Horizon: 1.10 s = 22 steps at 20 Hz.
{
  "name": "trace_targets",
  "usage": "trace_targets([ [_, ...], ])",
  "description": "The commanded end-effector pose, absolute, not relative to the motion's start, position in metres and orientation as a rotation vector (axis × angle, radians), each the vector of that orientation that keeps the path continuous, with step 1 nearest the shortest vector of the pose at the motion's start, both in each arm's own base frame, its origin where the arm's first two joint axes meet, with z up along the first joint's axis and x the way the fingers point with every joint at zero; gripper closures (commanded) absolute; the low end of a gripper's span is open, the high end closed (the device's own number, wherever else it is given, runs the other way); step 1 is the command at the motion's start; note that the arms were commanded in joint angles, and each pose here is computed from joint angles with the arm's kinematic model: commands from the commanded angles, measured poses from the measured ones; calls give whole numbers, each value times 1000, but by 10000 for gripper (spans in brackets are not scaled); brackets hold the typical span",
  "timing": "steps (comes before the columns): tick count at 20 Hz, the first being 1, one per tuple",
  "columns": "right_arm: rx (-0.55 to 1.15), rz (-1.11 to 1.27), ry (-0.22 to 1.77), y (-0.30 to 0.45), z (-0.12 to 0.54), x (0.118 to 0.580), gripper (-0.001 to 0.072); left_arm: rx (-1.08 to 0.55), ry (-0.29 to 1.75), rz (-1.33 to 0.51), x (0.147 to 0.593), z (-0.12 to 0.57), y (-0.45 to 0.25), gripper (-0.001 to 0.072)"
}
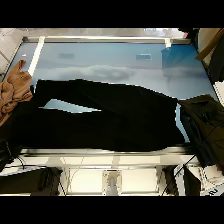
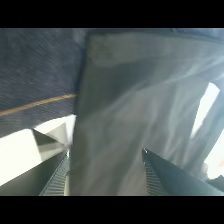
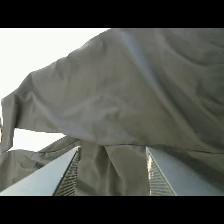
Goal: Fold the clothes and pants, and hang the long-sleeved shirts on hangers.
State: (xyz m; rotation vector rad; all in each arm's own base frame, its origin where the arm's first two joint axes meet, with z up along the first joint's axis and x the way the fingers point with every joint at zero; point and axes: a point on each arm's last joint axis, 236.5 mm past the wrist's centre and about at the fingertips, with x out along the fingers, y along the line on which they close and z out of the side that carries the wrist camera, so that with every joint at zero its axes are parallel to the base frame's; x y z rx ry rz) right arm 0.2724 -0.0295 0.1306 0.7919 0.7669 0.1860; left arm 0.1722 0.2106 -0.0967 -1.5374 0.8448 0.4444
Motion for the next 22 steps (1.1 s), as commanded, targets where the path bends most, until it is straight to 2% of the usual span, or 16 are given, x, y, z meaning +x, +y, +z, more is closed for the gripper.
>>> trace_targets([
  [1,773,192,742,-25,139,271,258,-1509,875,474,167,-100,219,215],
  [5,772,190,741,-25,139,271,258,-1447,980,399,194,-113,198,225],
  [7,770,181,732,-27,139,272,259,-1374,1030,360,218,-119,185,283],
  [8,763,171,730,-30,140,273,258,-1348,1035,344,230,-119,181,387],
  [9,735,145,741,-36,138,271,258,-1347,1029,322,239,-117,175,525],
  [10,692,103,763,-45,136,268,258,-1353,1014,305,248,-113,172,705],
  [12,617,-26,792,-73,132,256,258,-1349,996,297,253,-107,172,701],
  [14,619,-168,808,-101,120,233,257,-1332,977,298,253,-99,176,701],
  [16,666,-297,842,-119,89,212,257,-1298,950,309,254,-88,181,701],
  [19,860,-295,1091,-92,5,170,246,-1245,917,317,256,-74,186,701],
  [20,927,-282,1174,-80,-16,154,195,-1236,911,318,256,-71,187,701],
  [21,997,-269,1225,-70,-31,144,104,-1231,907,319,256,-69,187,701],
  [22,1038,-266,1255,-65,-41,138,88,-1228,906,319,256,-68,187,701],
])
